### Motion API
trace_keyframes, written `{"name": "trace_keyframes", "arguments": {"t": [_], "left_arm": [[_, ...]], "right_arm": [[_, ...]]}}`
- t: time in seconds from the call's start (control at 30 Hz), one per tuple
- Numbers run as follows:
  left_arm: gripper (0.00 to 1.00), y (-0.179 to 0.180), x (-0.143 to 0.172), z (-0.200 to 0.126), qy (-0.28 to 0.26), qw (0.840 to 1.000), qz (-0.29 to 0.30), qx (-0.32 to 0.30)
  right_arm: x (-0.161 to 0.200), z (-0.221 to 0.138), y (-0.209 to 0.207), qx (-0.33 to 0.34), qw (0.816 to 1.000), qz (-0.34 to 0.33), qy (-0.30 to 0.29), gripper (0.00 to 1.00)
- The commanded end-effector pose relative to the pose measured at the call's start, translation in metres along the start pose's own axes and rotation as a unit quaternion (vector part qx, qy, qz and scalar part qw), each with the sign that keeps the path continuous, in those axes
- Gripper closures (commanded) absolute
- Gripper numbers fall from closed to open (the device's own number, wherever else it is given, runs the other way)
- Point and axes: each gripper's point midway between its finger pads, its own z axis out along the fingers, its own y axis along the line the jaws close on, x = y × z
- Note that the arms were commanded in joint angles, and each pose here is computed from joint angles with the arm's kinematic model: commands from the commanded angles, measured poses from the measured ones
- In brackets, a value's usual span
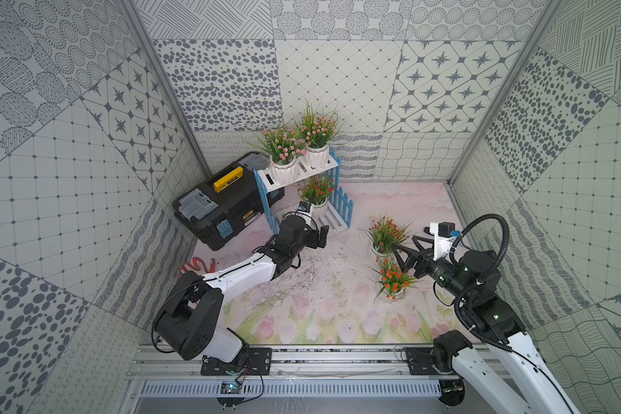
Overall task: Place the baby's breath potted plants on the rack by color
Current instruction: Place the baby's breath potted plant on the rack, then pick up the baby's breath potted plant from the center of the board.
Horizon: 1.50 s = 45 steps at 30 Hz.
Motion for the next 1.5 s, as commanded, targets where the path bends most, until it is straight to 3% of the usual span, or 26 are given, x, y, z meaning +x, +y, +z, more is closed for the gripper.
{"name": "trace_keyframes", "arguments": {"t": [0.0, 0.27, 0.5, 0.67, 0.9, 1.03, 1.23, 1.47], "left_arm": [[0.02, -0.067, 0.030, -0.031, 0.049, 0.982, 0.071, 0.169], [0.02, -0.112, 0.065, -0.055, 0.051, 0.954, 0.105, 0.276], [0.02, -0.122, 0.091, -0.043, 0.064, 0.951, 0.115, 0.279], [0.02, -0.146, 0.102, -0.040, 0.051, 0.938, 0.136, 0.315], [0.02, -0.176, 0.102, -0.041, -0.014, 0.921, 0.160, 0.354], [0.02, -0.202, 0.099, -0.046, -0.059, 0.902, 0.180, 0.388], [0.02, -0.243, 0.105, -0.046, -0.085, 0.873, 0.220, 0.427], [0.02, -0.261, 0.109, -0.041, -0.104, 0.856, 0.221, 0.456]], "right_arm": [[-0.026, -0.004, 0.002, 0.017, 1.000, 0.012, -0.020, 0.02], [-0.041, -0.010, -0.001, 0.041, 0.999, 0.015, -0.033, 0.02], [-0.049, -0.010, -0.003, 0.051, 0.998, 0.030, -0.038, 0.02], [-0.058, -0.017, -0.007, 0.069, 0.996, 0.028, -0.045, 0.02], [-0.067, -0.018, -0.008, 0.068, 0.995, 0.035, -0.056, 0.02], [-0.068, -0.017, -0.011, 0.071, 0.995, 0.037, -0.060, 0.02], [-0.070, -0.018, -0.012, 0.072, 0.995, 0.040, -0.063, 0.02], [-0.073, -0.022, -0.008, 0.065, 0.995, 0.034, -0.069, 0.02]]}}
